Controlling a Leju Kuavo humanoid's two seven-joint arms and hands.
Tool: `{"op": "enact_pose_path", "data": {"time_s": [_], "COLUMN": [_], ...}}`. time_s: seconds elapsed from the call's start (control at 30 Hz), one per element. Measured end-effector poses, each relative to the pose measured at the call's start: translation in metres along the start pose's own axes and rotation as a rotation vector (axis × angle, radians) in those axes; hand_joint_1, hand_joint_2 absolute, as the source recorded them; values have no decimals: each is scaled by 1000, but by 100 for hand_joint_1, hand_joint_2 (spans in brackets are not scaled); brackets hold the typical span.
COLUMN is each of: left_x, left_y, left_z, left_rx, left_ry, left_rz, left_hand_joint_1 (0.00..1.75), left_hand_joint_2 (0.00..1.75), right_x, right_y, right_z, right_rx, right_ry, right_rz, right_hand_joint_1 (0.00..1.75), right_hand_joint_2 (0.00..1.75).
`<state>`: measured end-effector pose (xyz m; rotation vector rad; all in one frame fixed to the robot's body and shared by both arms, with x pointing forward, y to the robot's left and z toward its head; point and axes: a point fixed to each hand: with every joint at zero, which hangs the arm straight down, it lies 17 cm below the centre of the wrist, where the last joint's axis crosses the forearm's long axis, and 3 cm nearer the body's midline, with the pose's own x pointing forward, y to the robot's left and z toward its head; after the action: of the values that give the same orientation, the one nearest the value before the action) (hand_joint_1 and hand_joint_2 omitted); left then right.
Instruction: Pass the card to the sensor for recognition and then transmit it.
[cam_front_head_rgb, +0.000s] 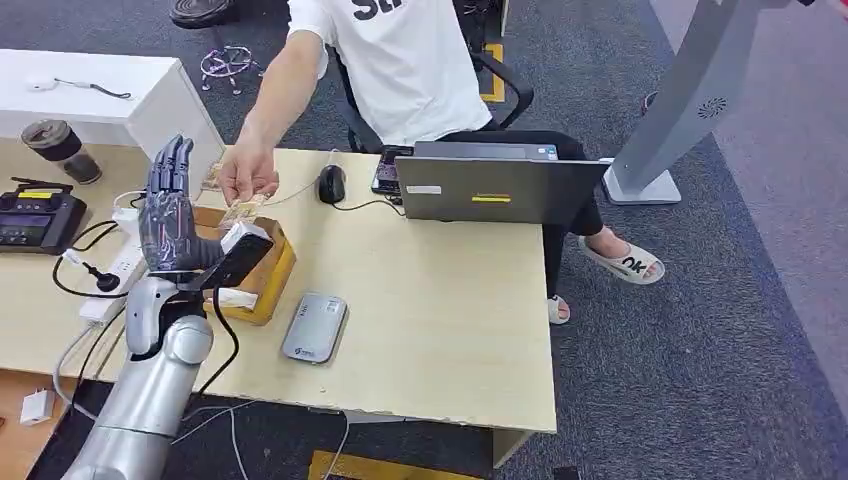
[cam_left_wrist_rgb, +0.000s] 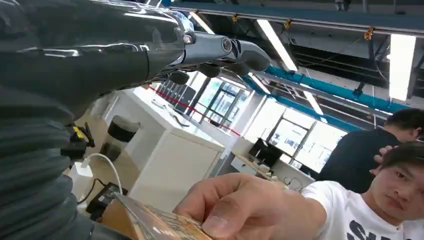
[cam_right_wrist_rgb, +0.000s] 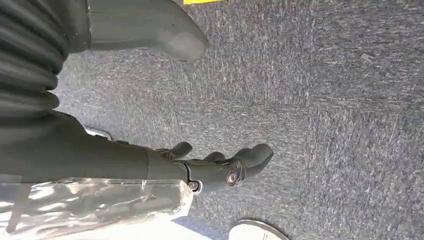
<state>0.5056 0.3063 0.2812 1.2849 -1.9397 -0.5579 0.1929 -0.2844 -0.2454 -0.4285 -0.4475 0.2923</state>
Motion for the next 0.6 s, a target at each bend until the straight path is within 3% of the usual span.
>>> {"op": "enact_pose_path", "data": {"time_s": [0.03,0.07,0.1,0.13,0.6], "left_x": [0,1,2,3,4], "left_y": [0,0,-1,-1,-5], "left_z": [0,0,0,1,6], "left_rx": [1,2,3,4,-4], "left_ry": [3,4,5,6,11], "left_rz": [10,19,27,31,49], "left_hand_joint_1": [42,117,157,175,175], "left_hand_joint_2": [175,175,175,175,175], "right_x": [0,-1,-1,-2,-4], "right_y": [0,0,1,1,3], "right_z": [0,0,0,1,1], "right_rx": [-1,0,1,1,5], "right_ry": [0,1,2,3,6], "right_rz": [0,1,1,2,4], "right_hand_joint_1": [0,0,0,0,0], "right_hand_joint_2": [175,175,175,175,175]}}
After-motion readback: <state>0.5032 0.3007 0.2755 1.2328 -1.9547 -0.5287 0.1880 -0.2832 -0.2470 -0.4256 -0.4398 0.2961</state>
